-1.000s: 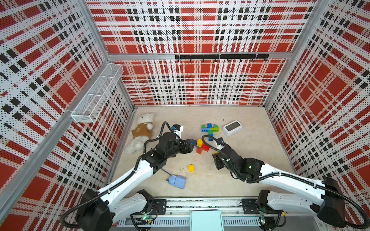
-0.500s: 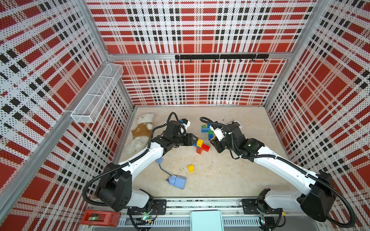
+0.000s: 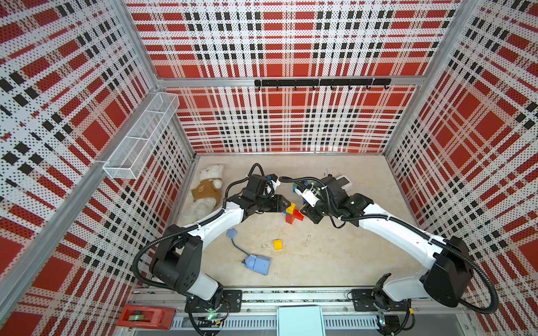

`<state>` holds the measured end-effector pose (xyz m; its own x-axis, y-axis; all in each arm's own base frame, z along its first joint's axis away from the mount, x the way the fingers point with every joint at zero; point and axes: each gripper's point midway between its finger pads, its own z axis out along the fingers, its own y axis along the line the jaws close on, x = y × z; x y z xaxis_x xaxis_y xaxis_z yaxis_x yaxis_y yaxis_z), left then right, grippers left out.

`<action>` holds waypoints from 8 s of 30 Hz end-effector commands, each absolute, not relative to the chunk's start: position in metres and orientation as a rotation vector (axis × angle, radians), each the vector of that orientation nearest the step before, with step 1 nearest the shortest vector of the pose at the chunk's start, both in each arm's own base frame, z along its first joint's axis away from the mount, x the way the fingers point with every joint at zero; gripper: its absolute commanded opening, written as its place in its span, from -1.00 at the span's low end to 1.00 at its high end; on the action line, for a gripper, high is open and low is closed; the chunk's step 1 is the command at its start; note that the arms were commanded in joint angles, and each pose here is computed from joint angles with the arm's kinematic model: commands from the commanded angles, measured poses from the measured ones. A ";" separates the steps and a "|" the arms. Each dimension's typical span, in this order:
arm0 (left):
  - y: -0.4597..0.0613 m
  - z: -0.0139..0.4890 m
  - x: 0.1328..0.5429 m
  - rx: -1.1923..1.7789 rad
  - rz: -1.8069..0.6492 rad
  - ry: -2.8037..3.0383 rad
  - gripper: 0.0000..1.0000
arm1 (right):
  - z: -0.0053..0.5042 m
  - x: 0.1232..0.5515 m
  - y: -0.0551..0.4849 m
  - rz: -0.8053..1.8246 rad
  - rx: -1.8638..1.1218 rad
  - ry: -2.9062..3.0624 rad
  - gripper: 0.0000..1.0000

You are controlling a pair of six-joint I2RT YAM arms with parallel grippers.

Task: Assemble a fork with lego
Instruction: Pick up the lego brick from the center of the board, then assemble the lego brick with the lego brick, then adjust the lego brick at the center of the board.

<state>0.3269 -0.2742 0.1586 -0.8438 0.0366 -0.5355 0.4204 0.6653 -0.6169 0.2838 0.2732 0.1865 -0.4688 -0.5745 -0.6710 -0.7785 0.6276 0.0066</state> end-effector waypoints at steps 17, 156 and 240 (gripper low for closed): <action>-0.281 0.140 0.325 0.378 -1.077 2.414 -0.43 | 0.163 0.300 0.279 0.386 -1.234 2.216 -1.00; -0.272 0.122 0.322 0.341 -1.042 2.465 -0.41 | 0.165 0.306 0.270 1.420 0.433 1.996 0.99; -0.282 0.149 0.332 0.342 -1.095 2.404 -0.22 | 0.132 0.286 0.266 0.906 -0.364 2.125 0.91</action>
<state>0.3280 -0.2840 0.1509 -0.8513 0.0405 -0.5231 0.4214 0.6467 -0.6358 0.2827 0.2610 0.1308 -0.6603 0.0724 -0.7475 -0.4954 0.7061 0.5060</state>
